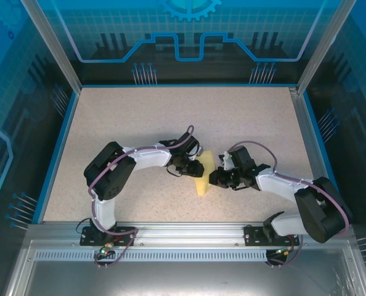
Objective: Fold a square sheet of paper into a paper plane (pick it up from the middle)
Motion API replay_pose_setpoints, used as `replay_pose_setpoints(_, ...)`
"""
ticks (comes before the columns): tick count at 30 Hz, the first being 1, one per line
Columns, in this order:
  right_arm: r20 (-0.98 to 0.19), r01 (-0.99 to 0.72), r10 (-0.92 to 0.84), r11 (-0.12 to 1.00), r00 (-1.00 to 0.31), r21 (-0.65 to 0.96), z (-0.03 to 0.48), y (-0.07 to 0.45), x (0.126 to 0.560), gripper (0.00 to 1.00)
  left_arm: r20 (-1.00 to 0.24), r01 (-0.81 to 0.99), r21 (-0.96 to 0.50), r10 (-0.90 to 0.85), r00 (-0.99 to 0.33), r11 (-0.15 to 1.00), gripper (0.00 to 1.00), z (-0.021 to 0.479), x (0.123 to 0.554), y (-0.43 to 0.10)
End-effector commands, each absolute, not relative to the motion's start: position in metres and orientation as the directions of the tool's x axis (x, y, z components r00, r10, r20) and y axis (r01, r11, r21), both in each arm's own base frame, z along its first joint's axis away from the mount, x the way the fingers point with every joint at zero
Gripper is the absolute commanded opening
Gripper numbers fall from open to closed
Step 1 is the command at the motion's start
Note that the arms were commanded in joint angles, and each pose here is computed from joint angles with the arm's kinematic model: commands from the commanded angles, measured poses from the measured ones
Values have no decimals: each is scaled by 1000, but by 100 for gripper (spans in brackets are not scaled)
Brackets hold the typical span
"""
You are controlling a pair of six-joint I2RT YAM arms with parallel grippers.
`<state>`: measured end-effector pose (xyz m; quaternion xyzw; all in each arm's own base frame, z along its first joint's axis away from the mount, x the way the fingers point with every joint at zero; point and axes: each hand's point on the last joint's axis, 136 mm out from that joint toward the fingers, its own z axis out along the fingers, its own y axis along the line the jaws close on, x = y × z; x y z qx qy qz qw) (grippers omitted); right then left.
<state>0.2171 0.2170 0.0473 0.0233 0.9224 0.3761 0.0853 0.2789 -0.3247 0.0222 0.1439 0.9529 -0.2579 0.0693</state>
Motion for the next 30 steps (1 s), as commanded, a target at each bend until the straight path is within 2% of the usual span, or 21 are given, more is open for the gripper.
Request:
replay_pose_setpoints(1, -163, -58, 91, 681, -982, 730, 59, 232, 228, 12, -223, 343, -507, 264, -938, 790, 35, 39, 279, -333)
replay_pose_setpoints(9, -147, -46, 85, 699, -986, 714, 51, 233, 232, 12, -278, 387, -488, 281, -919, 782, 36, 71, 286, -327)
replay_pose_setpoints(19, -137, -39, 84, 702, -987, 711, 48, 235, 235, 13, -268, 361, -456, 262, -927, 813, 31, 45, 321, -317)
replay_pose_setpoints(30, -138, -49, 68, 709, -988, 703, 48, 240, 242, 13, -222, 352, -451, 279, -934, 820, 30, 20, 325, -322)
